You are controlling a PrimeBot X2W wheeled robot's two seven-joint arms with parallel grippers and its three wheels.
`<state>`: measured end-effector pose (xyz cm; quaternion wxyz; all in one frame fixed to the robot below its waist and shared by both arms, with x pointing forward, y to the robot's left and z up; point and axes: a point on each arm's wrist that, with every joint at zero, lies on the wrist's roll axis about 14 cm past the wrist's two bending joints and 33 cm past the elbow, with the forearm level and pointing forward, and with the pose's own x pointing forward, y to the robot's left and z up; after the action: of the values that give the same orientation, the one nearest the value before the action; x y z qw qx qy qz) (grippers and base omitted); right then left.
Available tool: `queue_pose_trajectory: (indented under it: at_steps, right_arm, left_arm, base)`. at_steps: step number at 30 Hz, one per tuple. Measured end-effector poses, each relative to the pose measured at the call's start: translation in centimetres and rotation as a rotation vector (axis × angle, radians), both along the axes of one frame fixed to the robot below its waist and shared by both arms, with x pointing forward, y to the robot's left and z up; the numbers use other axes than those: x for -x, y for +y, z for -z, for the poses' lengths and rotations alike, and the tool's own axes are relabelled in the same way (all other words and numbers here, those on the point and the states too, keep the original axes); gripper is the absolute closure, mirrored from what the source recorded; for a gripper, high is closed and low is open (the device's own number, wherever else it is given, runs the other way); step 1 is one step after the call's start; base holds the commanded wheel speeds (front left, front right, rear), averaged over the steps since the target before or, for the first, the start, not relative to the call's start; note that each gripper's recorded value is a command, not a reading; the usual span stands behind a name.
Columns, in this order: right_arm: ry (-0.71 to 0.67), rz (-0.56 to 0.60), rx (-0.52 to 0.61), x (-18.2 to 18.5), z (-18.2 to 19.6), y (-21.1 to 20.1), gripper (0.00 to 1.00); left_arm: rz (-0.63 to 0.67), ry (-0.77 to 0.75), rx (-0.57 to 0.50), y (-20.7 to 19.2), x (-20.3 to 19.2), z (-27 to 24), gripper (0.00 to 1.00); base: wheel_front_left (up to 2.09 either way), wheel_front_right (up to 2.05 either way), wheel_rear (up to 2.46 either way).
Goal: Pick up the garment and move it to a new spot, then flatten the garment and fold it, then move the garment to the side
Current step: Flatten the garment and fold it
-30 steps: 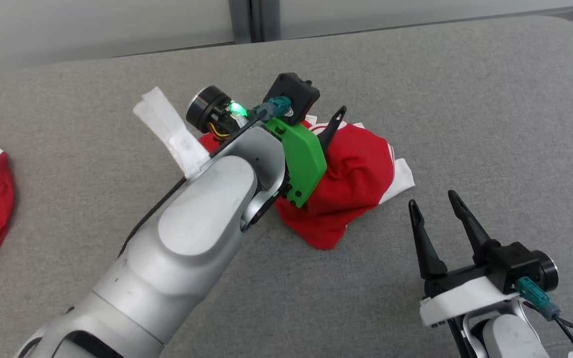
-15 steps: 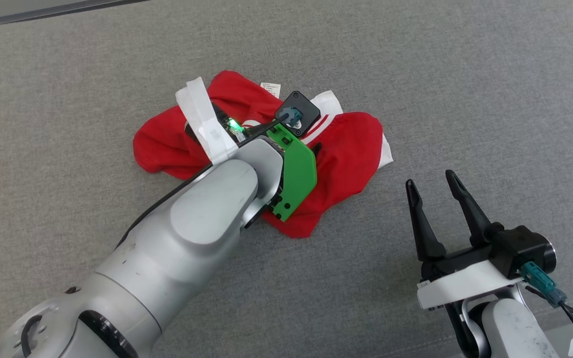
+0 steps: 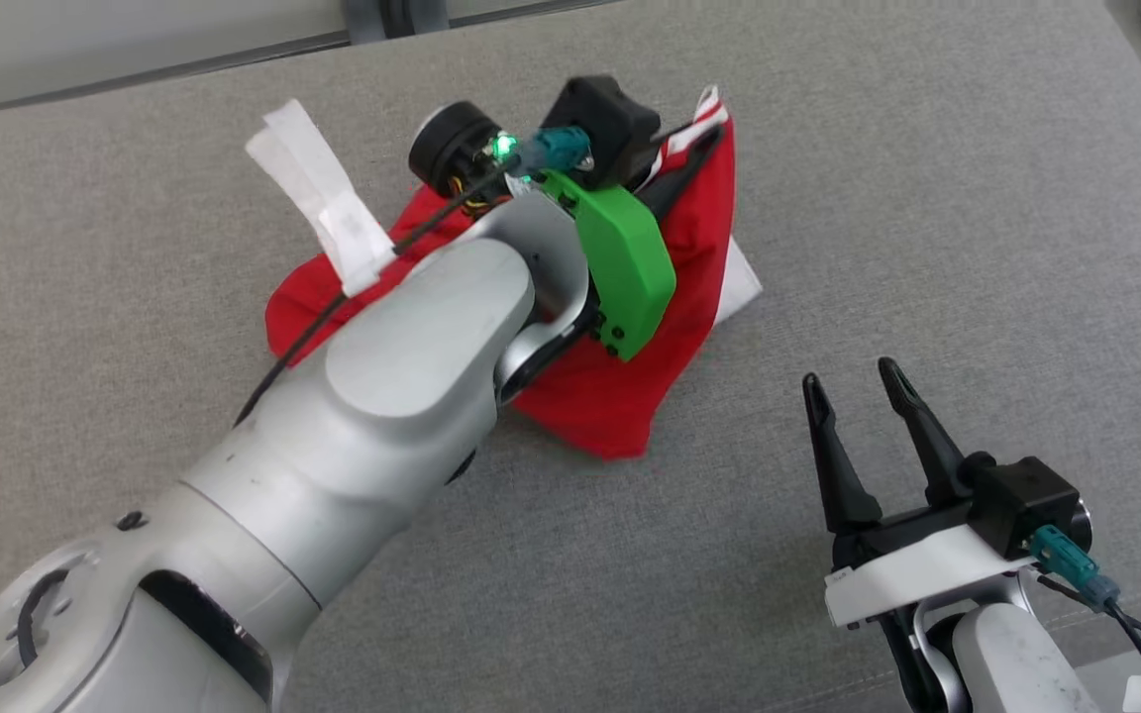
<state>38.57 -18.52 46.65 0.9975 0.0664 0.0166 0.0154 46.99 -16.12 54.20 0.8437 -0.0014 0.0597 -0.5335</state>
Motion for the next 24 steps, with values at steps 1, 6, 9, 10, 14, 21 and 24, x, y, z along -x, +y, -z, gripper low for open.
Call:
queue_pose_trajectory:
  at_steps: [1,6,9,10,14,21,24]
  right_arm:
    - [-0.005,0.0,-0.003,0.2,-0.2,0.1,0.0]
    - [-0.027,0.011,-0.013,1.6,-1.1,-0.1,0.0]
    - [-0.036,0.022,-0.016,2.7,-1.5,-0.3,0.0]
    - [-0.038,0.026,-0.017,3.1,-1.6,-0.4,0.0]
    - [-0.068,0.056,-0.016,4.3,-2.6,-1.2,0.0]
    - [-0.102,0.082,-0.016,4.3,-3.6,-2.2,0.0]
    - [-0.1,0.068,-0.015,3.8,-3.5,-1.8,0.0]
  left_arm:
    - [-0.001,-0.007,0.045,-0.2,-0.1,-1.6,1.0]
    - [-0.011,-0.151,0.218,-0.9,-0.9,-11.3,1.0]
    - [-0.02,-0.24,0.32,-0.6,-0.9,-17.3,1.0]
    - [-0.022,-0.253,0.358,-0.5,-0.7,-19.1,1.0]
    - [-0.024,-0.354,0.526,0.8,0.5,-27.8,1.0]
    - [-0.111,-0.272,0.516,3.8,-1.4,-23.9,1.0]
    - [-0.185,-0.098,0.458,6.0,-2.2,-15.3,1.0]
  base:
    - [0.0,0.0,0.0]
    - [0.0,0.0,0.0]
    - [0.0,0.0,0.0]
    - [0.0,0.0,0.0]
    - [0.0,0.0,0.0]
    - [0.0,0.0,0.0]
    - [0.0,0.0,0.0]
